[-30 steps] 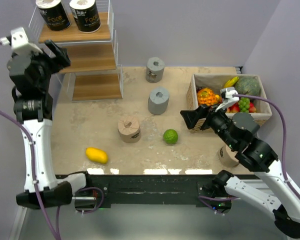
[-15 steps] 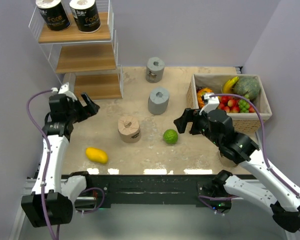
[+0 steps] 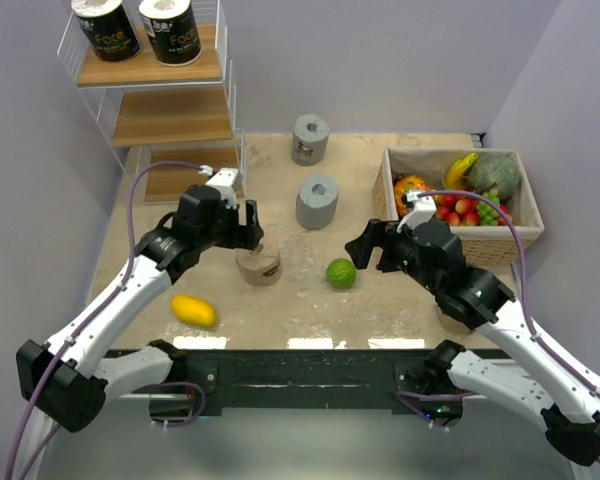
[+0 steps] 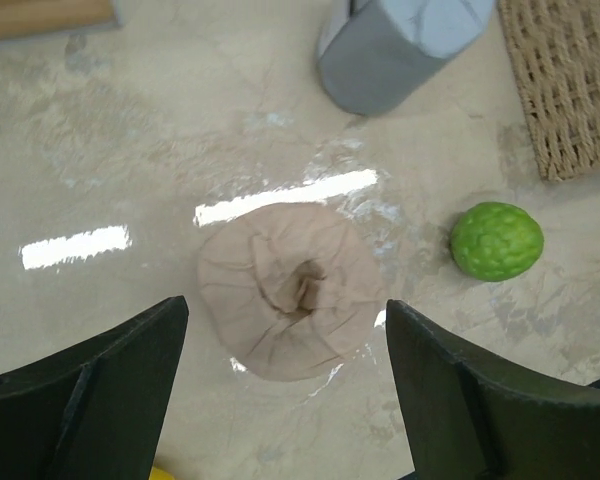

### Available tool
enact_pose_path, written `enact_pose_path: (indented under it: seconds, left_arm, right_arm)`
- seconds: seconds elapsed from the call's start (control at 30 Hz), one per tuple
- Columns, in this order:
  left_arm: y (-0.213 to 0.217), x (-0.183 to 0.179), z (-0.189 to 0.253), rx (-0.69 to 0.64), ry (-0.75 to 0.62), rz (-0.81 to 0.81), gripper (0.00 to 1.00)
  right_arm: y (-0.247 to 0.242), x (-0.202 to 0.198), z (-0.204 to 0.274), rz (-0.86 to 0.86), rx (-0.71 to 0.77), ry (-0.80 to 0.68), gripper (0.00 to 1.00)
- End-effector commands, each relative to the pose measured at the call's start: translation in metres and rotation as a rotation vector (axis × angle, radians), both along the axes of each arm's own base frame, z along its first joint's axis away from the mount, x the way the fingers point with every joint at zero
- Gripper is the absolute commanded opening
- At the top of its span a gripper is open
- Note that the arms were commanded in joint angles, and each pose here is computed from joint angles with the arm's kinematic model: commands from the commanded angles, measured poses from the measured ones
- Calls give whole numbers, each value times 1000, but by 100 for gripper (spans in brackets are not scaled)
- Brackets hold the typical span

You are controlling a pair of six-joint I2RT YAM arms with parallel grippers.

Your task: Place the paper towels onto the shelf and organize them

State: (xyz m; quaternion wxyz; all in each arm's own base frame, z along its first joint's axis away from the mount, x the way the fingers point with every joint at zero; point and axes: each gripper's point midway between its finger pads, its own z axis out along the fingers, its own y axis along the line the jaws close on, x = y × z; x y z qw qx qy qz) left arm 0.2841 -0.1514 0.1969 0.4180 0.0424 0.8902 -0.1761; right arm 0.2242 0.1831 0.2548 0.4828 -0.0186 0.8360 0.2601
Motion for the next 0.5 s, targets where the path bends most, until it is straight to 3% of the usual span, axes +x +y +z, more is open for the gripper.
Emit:
enact_pose_path:
  seconds: [0.0, 0.2, 0.33, 0.47]
  left_arm:
    - [-19, 9, 21, 134, -84, -85, 86]
    - [-47, 4, 8, 186, -49, -168, 85]
    - [-19, 14, 8, 222, -23, 47, 83]
    - [-3, 17, 5, 178, 17, 126, 80]
  right_arm:
    - [-1, 1, 17, -2, 48, -74, 95]
    - [4, -5, 25, 34, 101, -103, 95]
    - [6, -8, 28, 48, 120, -114, 95]
    - [7, -8, 27, 55, 128, -117, 95]
